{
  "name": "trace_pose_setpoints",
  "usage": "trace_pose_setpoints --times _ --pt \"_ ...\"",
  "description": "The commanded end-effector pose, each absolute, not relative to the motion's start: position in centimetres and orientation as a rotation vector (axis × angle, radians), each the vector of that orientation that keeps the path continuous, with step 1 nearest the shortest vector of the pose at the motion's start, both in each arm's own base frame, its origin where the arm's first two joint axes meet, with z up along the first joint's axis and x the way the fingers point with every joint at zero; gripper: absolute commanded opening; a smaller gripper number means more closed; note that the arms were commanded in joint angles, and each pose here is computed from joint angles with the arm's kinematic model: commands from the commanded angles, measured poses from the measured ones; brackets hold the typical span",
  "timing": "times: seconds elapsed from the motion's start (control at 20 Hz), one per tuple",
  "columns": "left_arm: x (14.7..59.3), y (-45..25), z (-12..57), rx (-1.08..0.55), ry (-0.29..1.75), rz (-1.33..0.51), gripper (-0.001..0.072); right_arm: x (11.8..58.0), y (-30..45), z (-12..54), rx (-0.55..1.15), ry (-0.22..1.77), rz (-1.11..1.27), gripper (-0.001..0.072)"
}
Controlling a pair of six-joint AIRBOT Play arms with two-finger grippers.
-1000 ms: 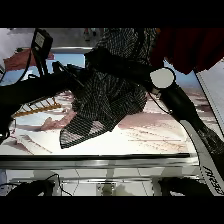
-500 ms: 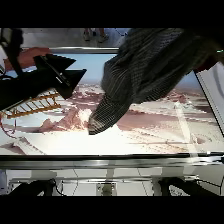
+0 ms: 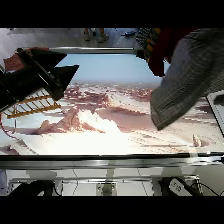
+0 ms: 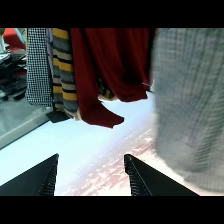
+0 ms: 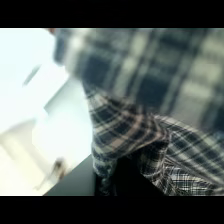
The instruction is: Fold the clothes and pants, and hang the long-sleeved shirts on hangers.
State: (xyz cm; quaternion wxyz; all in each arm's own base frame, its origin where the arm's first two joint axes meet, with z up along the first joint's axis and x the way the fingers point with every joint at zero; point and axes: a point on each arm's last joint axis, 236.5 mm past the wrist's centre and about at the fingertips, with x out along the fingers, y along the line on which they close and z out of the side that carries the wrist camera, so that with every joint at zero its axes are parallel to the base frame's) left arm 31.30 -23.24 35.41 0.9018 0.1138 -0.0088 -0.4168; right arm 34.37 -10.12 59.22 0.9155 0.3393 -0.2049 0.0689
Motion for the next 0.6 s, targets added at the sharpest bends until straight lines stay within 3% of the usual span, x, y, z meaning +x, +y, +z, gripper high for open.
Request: trace_pose_setpoints --times 0.0,0.3,0.55 --pt "31.2 -23.2 35.5 0.236 -0.020 -0.861 0.0502 30.0 -17.5 60.2 0.833 -0.532 -0.017 0.0049" --pt "31.2 -23.2 35.5 0.236 -0.020 -0.861 0.0501 22.8 -25.6 61.0 0.994 -0.704 -0.088 0.0048" --pt "31.2 -23.2 35.5 0.235 -0.019 -0.862 0.0499 21.1 -28.6 60.2 1.136 -0.718 0.014 0.0049"
